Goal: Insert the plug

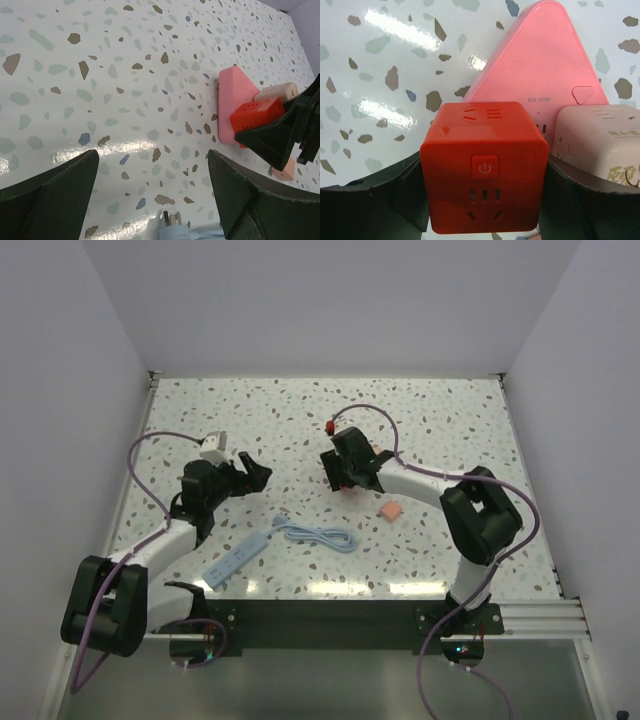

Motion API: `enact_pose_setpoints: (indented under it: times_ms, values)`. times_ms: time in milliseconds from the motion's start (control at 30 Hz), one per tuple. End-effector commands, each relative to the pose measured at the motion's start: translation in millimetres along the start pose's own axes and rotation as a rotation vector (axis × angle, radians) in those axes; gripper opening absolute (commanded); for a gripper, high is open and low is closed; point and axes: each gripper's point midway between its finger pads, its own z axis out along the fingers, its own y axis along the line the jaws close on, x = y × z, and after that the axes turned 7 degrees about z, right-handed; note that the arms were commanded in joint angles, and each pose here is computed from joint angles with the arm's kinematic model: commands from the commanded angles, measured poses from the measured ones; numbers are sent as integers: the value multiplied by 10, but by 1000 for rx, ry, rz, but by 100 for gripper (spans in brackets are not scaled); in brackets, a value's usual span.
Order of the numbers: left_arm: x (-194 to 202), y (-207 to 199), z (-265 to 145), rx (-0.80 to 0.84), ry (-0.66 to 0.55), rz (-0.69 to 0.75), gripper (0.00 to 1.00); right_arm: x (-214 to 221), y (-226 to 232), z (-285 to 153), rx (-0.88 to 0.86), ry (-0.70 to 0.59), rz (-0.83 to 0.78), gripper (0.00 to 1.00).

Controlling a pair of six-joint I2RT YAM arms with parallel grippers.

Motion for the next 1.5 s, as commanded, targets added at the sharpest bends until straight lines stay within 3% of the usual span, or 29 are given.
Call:
enact_pose_setpoints:
  times_ms: [0, 167, 600, 800, 967, 1000, 1033, 1200, 1233, 1467]
  values:
    - [-24, 68, -42, -30, -14, 30, 95, -125, -92, -248, 19, -17, -27, 73]
    - [10, 79, -55, -33, -7, 32, 96, -225, -87, -347, 8, -52, -31, 87]
    - [-42, 52, -266, -68, -105, 102, 95, -424, -231, -1051, -14, -223, 28, 90]
    - [66, -516, -300, 36, -149, 216, 93, -324, -448, -1286, 23, -354, 123, 93]
    - [443, -1164, -239, 185, -82, 321, 92, -278, -576, -1494, 25, -459, 201, 96]
    - [371, -1330, -208, 197, -108, 331, 92, -226, -611, -1482, 39, -456, 211, 97]
    - [601, -1516, -180, 240, -56, 382, 92, -210, -617, -1491, 39, -459, 214, 97]
    - [849, -2197, 8, 366, -21, 442, 92, -105, -762, -1518, 94, -471, 256, 97]
    - [1048, -2252, 56, 380, 21, 470, 92, -100, -805, -1539, 111, -482, 271, 98]
    - [1342, -2552, 318, 419, 85, 523, 92, -58, -1028, -1817, 156, -579, 329, 99]
